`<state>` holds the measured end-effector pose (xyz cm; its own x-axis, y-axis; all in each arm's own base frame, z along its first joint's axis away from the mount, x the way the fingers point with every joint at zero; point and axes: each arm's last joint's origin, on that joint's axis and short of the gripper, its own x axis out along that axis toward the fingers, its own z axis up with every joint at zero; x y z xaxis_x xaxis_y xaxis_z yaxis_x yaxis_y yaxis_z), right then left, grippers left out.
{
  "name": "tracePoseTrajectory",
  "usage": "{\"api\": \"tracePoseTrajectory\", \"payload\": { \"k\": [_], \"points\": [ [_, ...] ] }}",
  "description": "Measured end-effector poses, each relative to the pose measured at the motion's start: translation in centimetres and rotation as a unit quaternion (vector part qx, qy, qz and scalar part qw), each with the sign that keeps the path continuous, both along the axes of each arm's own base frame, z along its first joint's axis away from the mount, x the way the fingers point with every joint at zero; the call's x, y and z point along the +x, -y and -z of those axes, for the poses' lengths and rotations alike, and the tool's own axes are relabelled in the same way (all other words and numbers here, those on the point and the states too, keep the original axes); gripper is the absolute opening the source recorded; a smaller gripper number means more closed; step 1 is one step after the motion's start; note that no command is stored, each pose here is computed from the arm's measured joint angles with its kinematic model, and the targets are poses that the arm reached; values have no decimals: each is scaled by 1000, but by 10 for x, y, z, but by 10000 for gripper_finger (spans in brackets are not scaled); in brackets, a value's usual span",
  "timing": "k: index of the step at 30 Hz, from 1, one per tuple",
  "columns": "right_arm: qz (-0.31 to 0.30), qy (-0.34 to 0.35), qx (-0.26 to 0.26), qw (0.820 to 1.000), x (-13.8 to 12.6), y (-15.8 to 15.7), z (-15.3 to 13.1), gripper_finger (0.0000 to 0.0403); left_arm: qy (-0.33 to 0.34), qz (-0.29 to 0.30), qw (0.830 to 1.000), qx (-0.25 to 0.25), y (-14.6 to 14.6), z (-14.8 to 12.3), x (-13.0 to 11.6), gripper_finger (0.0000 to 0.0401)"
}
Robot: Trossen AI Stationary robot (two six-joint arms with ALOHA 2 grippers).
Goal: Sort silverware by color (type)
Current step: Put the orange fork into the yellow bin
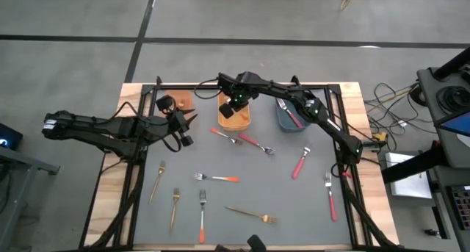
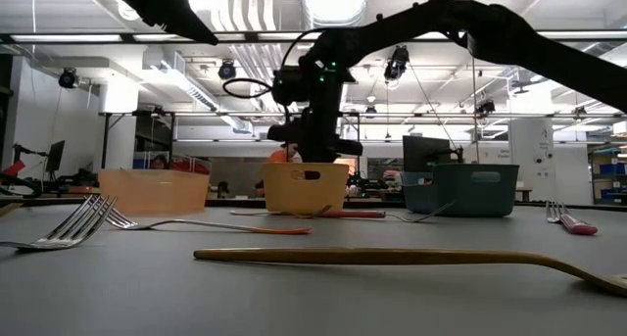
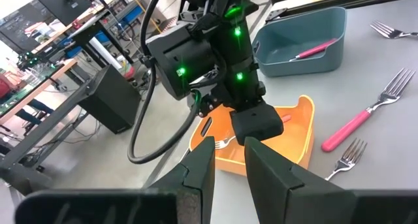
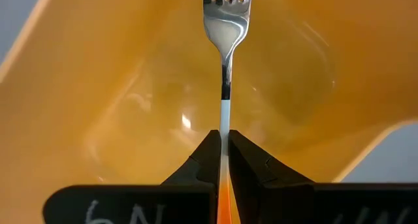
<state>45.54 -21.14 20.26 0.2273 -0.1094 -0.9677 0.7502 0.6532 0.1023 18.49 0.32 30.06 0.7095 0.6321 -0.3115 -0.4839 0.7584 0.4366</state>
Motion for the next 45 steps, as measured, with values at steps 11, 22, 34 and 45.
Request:
{"api": "tracePoseTrajectory", "payload": {
  "k": [11,22,34,45],
  "points": [
    [-4,-2,2,1000,3,-5,10,12,-2,0,1000,0,0,0,0,66],
    [-4,-6,4,1000,3,-6,26,12,-2,0,1000,0,0,0,0,66],
    [-4,-2,3,1000,4,-6,27,13,-2,0,1000,0,0,0,0,66],
    [3,-1,5,1000,4,-6,27,40,-5,0,1000,0,0,1,0,66]
  ]
}}
